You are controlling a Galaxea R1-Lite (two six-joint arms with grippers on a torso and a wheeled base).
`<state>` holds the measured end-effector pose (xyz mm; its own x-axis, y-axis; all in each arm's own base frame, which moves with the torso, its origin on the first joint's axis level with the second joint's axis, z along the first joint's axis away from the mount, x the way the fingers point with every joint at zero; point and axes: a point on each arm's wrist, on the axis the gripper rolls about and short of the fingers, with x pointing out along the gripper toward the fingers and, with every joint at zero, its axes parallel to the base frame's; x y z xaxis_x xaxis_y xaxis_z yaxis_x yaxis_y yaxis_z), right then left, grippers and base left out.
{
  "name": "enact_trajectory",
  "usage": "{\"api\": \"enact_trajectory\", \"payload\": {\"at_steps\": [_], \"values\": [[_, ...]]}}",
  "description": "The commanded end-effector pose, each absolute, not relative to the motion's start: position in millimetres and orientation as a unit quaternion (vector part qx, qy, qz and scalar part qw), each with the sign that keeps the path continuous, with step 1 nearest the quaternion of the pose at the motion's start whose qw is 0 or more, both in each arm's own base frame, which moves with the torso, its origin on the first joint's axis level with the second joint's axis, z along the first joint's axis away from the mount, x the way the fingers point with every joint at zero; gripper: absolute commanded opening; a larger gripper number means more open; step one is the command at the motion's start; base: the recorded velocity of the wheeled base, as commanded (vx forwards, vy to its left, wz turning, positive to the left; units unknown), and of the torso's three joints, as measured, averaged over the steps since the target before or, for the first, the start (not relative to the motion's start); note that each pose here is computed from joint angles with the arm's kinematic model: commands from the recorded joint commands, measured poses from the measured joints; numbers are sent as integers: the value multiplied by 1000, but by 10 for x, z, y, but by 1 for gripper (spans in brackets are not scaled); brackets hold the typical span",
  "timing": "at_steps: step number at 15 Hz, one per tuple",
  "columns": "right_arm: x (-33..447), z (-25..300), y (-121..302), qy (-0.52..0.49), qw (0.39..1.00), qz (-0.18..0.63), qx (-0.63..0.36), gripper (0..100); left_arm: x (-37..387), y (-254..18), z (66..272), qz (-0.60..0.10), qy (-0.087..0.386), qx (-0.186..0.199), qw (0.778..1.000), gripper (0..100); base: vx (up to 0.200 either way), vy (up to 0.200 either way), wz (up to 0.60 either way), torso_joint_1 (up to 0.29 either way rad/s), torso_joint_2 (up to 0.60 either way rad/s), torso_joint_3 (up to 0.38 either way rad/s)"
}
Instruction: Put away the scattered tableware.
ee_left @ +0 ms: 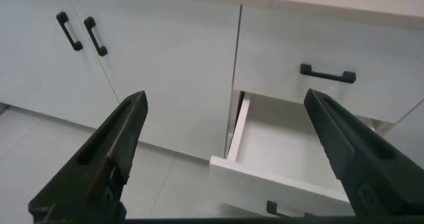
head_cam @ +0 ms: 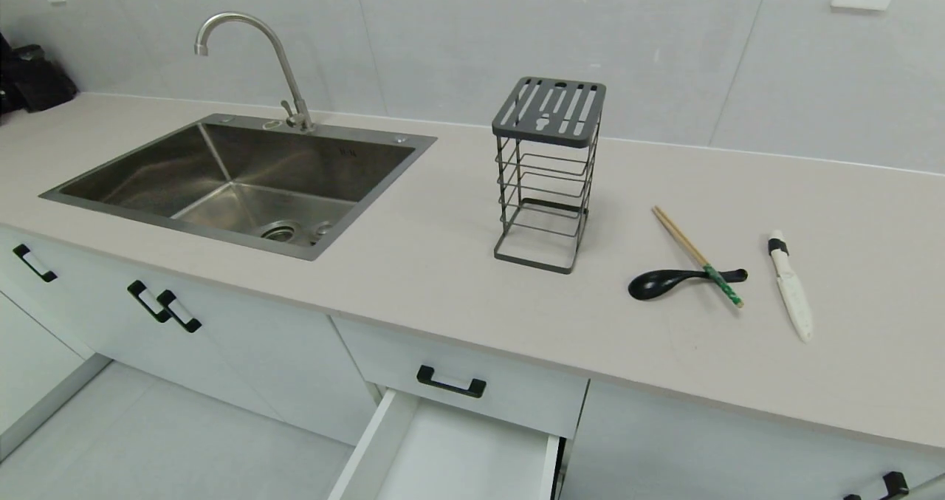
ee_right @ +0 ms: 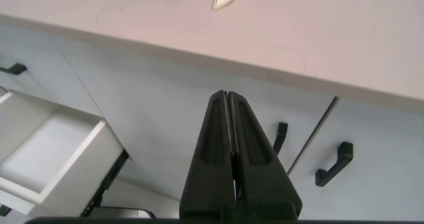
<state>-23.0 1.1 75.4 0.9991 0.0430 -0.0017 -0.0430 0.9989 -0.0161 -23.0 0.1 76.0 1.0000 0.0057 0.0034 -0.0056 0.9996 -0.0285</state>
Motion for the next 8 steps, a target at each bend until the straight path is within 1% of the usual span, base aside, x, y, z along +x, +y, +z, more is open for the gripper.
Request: {"api": "enact_trajectory", "payload": {"at_steps": [1,8], "values": [[-229,754,11,1,1000,21,-8,0,-229,1,761,3,-2,-15,1000,100,0,0,0,281,-520,-251],[-228,750,12,2,1000,25,-8,0,-229,1,761,3,-2,-15,1000,100,0,0,0,290,-556,-272]]}}
